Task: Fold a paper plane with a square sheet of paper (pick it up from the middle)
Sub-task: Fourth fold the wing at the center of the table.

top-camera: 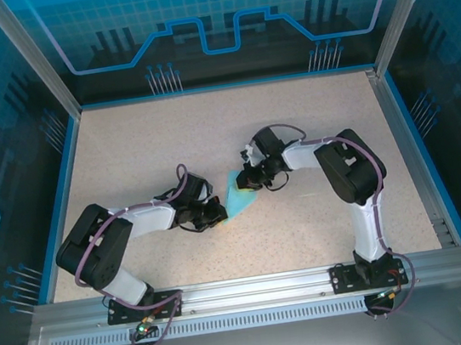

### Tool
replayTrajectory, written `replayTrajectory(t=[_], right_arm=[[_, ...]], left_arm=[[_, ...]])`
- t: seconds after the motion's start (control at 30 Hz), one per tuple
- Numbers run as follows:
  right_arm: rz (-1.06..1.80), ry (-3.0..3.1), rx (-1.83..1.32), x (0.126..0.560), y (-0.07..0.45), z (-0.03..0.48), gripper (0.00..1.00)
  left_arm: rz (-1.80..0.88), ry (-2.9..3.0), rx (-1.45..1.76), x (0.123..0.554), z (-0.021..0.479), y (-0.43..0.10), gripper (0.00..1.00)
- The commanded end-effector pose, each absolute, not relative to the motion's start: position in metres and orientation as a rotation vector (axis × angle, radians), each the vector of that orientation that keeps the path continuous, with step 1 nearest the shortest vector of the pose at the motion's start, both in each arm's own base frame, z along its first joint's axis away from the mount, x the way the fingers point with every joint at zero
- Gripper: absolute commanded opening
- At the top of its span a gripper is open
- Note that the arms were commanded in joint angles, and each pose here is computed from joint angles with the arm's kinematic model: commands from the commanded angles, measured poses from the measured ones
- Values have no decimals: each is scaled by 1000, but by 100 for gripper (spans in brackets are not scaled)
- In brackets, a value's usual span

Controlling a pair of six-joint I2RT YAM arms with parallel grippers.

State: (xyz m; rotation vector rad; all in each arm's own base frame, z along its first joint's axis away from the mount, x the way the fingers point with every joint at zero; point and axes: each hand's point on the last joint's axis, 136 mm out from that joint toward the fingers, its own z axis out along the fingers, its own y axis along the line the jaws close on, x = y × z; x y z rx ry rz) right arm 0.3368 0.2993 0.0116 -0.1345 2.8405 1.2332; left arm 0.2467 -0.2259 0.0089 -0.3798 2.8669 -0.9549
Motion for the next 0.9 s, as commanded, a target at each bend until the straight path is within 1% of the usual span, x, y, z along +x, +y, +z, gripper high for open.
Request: replayTrajectory(t=[0.0,0.23,0.33,0.43,0.53,0.63,0.73,0.87], right_arm=[[1041,2836,-32,373,260,-16,8],[994,2811,85,404,234,-16,8],[983,2782,81,416,233,-3,8],[1001,2733,31,417,241,22,8],[1042,2690,-38,400,255,49,8],[1066,2679,-143,370,278,64,9],[1066,2714,-248,334,302,62,8],[1055,2785,-328,301,323,45,8]], left_arm=[[-530,3150,-582,181,-49,-164,0],[-537,3149,-577,182,-48,-165,0],[-548,3144,-572,184,-47,-166,0],[-558,3137,-567,187,-45,-168,0],[-566,3131,-569,189,-44,-170,0],[-570,3125,-568,190,-43,-170,0],[-568,3125,-567,191,-43,-171,0],[-569,3124,-567,192,-43,-171,0]])
